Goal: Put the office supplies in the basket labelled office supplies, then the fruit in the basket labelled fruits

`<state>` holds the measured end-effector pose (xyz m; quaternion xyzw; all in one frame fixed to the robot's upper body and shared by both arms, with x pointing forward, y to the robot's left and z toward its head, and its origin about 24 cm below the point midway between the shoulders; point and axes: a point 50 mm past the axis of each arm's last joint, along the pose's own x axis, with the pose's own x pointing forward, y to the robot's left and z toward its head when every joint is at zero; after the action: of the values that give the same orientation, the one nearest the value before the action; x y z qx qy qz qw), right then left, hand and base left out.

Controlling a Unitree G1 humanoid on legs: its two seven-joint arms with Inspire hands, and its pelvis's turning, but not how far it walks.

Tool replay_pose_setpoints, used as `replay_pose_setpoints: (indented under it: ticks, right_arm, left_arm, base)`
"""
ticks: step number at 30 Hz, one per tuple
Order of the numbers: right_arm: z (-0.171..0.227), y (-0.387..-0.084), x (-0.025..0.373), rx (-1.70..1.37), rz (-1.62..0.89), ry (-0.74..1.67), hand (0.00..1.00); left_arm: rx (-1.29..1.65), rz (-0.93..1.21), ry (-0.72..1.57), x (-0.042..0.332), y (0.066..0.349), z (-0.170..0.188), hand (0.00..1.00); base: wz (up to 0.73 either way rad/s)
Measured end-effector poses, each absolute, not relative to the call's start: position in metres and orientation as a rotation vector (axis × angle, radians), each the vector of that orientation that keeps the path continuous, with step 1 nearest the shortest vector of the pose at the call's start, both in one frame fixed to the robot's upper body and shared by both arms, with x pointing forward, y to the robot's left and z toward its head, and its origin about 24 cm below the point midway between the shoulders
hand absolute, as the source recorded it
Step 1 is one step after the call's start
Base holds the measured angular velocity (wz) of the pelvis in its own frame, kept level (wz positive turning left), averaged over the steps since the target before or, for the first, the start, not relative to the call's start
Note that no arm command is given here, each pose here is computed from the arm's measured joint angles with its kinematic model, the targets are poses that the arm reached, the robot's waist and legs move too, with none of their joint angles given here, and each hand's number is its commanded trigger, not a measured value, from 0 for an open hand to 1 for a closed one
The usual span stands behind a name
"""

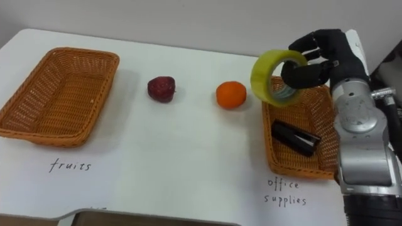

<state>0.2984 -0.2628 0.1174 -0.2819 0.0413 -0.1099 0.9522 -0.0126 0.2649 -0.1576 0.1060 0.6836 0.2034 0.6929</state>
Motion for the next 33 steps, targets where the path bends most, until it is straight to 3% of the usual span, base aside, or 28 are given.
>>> replay_pose_setpoints:
  ticks: [20,21,22,23,24,33]
  right_arm:
    - [0.09,-0.279,0.277,-0.52,-0.257,0.186,1.0]
    - [0.089,-0.28,0.277,-0.516,-0.256,0.187,0.95]
    - [0.087,-0.28,0.277,-0.515,-0.257,0.195,0.69]
    - [0.085,-0.281,0.277,-0.514,-0.258,0.203,0.24]
    - [0.082,-0.282,0.276,-0.513,-0.259,0.217,0.0]
    - [0.074,-0.285,0.272,-0.526,-0.264,0.256,0.0]
  left_arm:
    - [0.227,0.481,1.534,-0.018,0.266,-0.157,0.0]
    - [0.227,0.481,1.532,-0.018,0.266,-0.157,0.0]
    - [0.227,0.48,1.532,-0.018,0.266,-0.157,0.0]
    - [0.227,0.48,1.533,-0.018,0.266,-0.157,0.0]
    - [0.227,0.48,1.536,-0.019,0.266,-0.157,0.0]
    - [0.226,0.478,1.55,-0.022,0.265,-0.157,0.0]
  base:
    - [-0.02]
    - [0.0]
    - [0.0]
    - [0.0]
    - [0.0]
    - [0.0]
